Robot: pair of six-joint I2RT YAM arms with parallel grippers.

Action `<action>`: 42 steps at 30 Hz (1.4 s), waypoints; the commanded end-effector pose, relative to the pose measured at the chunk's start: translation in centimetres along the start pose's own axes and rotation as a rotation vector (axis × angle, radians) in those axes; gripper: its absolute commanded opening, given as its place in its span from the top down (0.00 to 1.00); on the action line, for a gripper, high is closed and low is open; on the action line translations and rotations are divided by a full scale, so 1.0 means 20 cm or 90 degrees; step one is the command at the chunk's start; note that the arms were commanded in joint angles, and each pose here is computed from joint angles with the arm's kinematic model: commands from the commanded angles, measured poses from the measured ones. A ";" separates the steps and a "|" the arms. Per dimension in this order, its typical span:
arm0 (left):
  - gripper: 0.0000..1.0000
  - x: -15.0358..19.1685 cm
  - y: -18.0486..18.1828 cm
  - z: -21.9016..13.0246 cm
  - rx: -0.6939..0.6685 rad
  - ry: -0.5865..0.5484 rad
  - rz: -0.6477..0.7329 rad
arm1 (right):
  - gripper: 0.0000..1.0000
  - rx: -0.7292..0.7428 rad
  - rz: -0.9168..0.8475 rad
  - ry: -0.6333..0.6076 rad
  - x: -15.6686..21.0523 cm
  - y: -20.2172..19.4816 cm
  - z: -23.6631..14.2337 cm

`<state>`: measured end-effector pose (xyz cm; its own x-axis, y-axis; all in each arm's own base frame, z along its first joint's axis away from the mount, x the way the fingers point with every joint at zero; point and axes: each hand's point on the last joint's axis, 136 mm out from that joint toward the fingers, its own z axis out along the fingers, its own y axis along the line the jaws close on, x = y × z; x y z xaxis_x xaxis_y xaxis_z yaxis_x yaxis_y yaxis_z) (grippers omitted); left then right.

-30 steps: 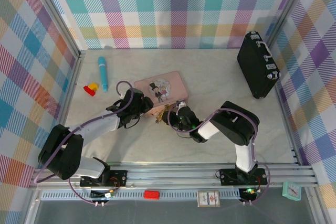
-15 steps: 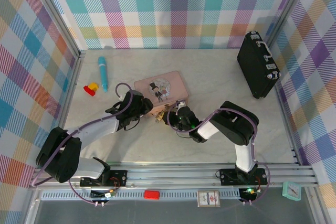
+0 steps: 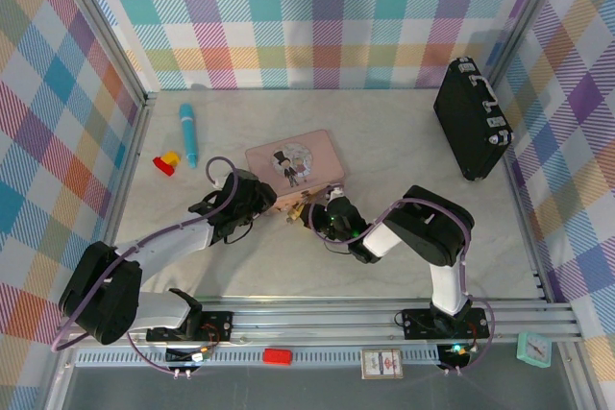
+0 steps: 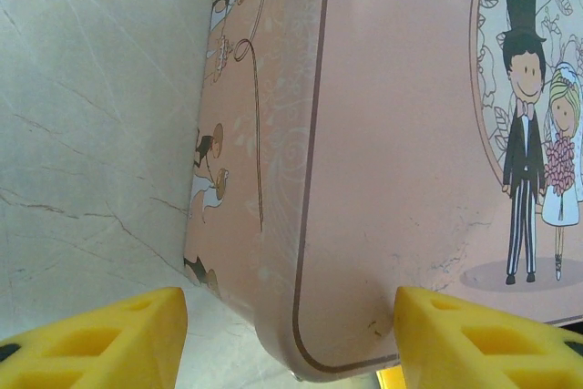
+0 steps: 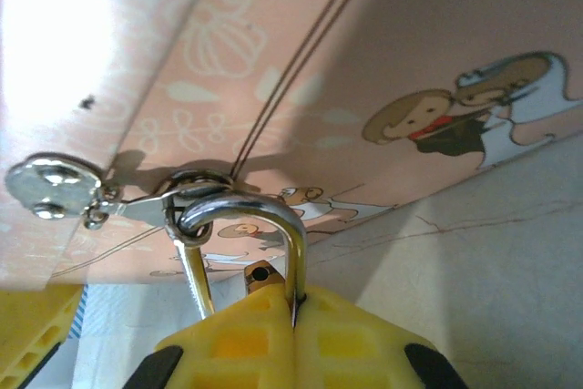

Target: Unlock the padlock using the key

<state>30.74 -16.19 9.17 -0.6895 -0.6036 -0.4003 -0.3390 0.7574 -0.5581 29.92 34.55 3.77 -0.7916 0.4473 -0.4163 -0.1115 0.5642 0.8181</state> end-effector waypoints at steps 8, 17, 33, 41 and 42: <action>0.40 0.10 0.00 0.05 -0.008 0.022 0.005 | 1.00 -0.054 0.104 -0.072 -0.17 0.15 -0.03; 0.39 0.09 0.02 0.04 -0.019 0.011 0.008 | 1.00 -0.077 0.147 -0.097 -0.24 0.15 -0.04; 0.38 0.05 0.05 0.04 -0.048 -0.012 0.020 | 1.00 -0.089 0.208 -0.123 -0.34 0.15 -0.08; 0.38 0.04 0.04 0.04 -0.050 -0.011 0.022 | 1.00 -0.093 0.217 -0.130 -0.38 0.12 -0.10; 0.39 0.04 0.04 0.05 -0.050 -0.011 0.023 | 1.00 -0.091 0.217 -0.129 -0.39 0.11 -0.10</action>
<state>31.08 -17.07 8.97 -0.6707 -0.6076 -0.4255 -0.3369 0.7606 -0.5550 33.75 30.91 5.41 -0.6900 0.7001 -0.1838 0.1250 0.3654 0.9224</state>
